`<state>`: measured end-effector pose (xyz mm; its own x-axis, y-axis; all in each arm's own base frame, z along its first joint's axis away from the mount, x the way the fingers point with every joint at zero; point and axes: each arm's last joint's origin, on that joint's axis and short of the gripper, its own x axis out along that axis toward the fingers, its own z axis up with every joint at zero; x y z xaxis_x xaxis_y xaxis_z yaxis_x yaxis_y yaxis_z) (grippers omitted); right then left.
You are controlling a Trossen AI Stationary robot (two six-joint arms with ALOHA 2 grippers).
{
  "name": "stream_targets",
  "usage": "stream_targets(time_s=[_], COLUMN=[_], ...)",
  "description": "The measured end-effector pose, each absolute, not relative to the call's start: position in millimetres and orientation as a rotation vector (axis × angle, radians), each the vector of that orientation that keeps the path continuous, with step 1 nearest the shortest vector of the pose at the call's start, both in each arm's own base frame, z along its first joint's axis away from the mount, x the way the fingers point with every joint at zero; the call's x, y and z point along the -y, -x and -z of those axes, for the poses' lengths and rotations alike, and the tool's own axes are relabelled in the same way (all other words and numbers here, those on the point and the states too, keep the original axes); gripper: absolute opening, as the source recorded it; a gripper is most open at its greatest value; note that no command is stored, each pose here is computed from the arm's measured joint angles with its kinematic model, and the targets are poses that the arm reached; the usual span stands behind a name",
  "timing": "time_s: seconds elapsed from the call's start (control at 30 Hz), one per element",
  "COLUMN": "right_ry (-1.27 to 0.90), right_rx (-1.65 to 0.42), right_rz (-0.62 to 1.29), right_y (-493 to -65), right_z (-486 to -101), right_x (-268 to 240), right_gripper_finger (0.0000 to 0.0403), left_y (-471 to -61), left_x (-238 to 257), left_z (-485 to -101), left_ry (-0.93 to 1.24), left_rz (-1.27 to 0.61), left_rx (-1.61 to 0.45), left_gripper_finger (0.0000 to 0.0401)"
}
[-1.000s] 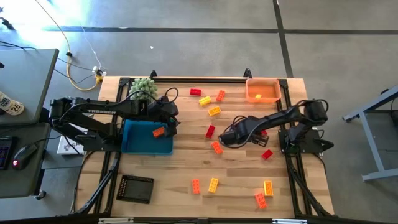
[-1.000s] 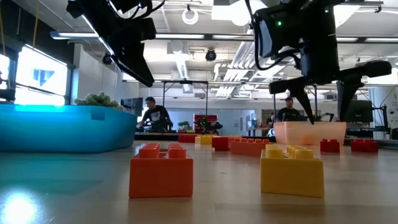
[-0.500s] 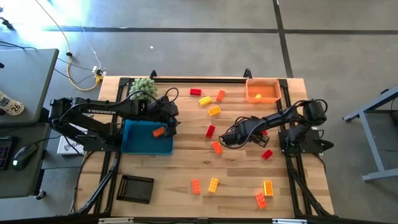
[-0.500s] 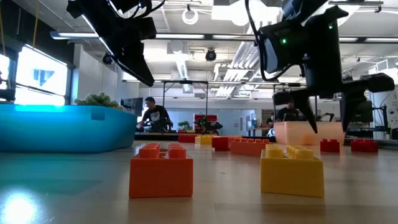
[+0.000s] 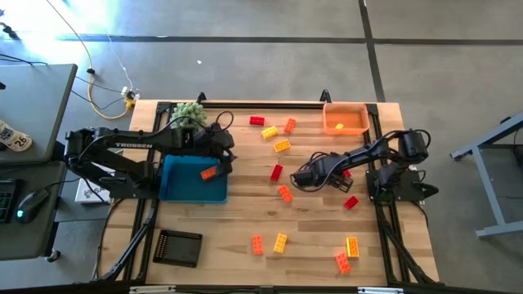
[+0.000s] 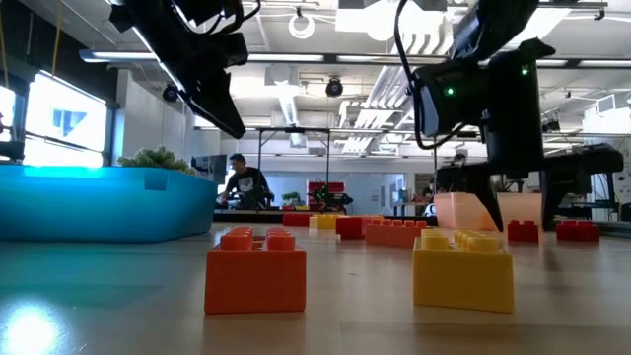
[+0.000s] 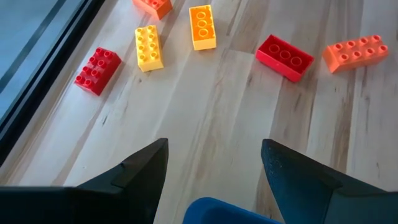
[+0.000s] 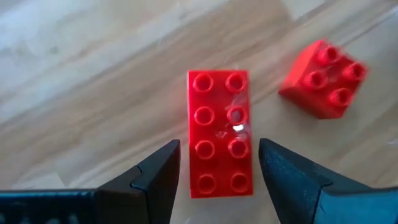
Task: Sort & place blocks by color
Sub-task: Put the red game piece into the black bin
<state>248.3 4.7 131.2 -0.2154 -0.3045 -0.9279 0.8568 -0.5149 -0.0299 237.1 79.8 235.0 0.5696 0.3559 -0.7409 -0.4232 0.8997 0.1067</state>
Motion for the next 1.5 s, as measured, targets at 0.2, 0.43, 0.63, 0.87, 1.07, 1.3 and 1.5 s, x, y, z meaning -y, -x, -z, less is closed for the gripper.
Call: stream_targets(time_s=[0.2,0.43,0.63,0.87,1.07,1.3,1.5], right_ry=[-1.252,-1.212,-1.155,-1.063,-0.956,-0.803,-0.706], right_rx=[-0.712,-0.799,-0.933,-0.996,-0.953,-0.808,-0.642], right_rz=[1.788,1.721,1.53,1.208,0.919,0.568,0.335], right_y=[-246.0,-249.0,-262.0,-269.5,-270.7,-277.6,-289.5], right_z=[-122.7,-124.2,-136.4,-167.4,-196.7,-231.0,-252.6], right_x=[-4.4,-4.8,-6.7,-7.5,-7.9,-9.4,-11.8], right_gripper_finger=[0.0187,0.0115,0.0115,0.0115,0.0115,0.0115,0.0115], left_y=[-236.5,-236.5,-236.1,-239.1,-243.3,-251.6,-261.9], left_x=[-81.5,-81.5,-80.7,-78.1,-76.2,-65.7,-51.8], left_z=[-235.0,-235.0,-234.3,-235.6,-239.0,-245.5,-255.2], left_ry=[0.089,0.09,0.145,0.278,0.376,0.432,0.495], left_rz=[-0.464,-0.465,-0.465,-0.392,-0.314,-0.131,-0.058], left_rx=[-0.849,-0.849,-0.847,-0.802,-0.744,-0.67,-0.562], left_gripper_finger=[0.0246,0.0246,0.0246,0.0246,0.0246,0.0246,0.0246])
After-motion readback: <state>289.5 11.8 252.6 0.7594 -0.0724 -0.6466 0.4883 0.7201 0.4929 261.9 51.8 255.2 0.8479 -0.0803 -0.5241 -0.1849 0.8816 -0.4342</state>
